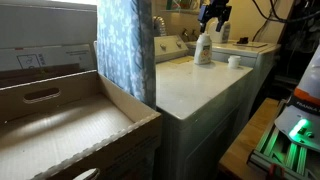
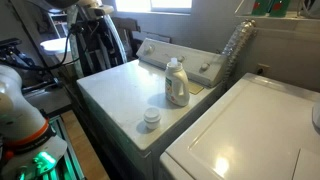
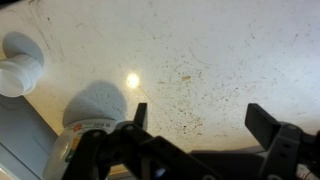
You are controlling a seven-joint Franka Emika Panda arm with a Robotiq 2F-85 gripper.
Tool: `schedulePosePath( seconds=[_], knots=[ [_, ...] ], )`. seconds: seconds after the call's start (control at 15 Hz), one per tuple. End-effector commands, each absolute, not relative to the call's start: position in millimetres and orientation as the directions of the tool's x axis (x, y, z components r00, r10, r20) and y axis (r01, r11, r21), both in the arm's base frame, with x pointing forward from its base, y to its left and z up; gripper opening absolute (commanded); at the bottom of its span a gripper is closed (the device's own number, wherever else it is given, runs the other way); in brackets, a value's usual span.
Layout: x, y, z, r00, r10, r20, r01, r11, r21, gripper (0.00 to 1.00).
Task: Place the bottle cap on the bottle
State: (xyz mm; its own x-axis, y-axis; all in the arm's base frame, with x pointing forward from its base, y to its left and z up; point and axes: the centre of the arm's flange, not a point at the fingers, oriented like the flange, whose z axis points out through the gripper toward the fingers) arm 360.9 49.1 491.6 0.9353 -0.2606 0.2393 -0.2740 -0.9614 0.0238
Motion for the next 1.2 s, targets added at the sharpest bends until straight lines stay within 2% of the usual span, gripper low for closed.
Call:
schedulePosePath(
  seconds=[0.0,0.53,0.93,1.13],
  knots=[
    [361.0,49.1,491.4,0.935,-0.261,0.239,-0.274,-0.961,0.024,1.00],
    [361.1,49.1,491.1,0.936,-0.261,0.238,-0.274,-0.961,0.024,1.00],
    [330.0,-48.0,422.6,0.872,-0.489,-0.003,-0.488,-0.870,-0.066,1.00],
    [309.7,-95.2,399.8,0.816,-0.576,-0.055,-0.578,-0.812,-0.077,1.00]
  ],
)
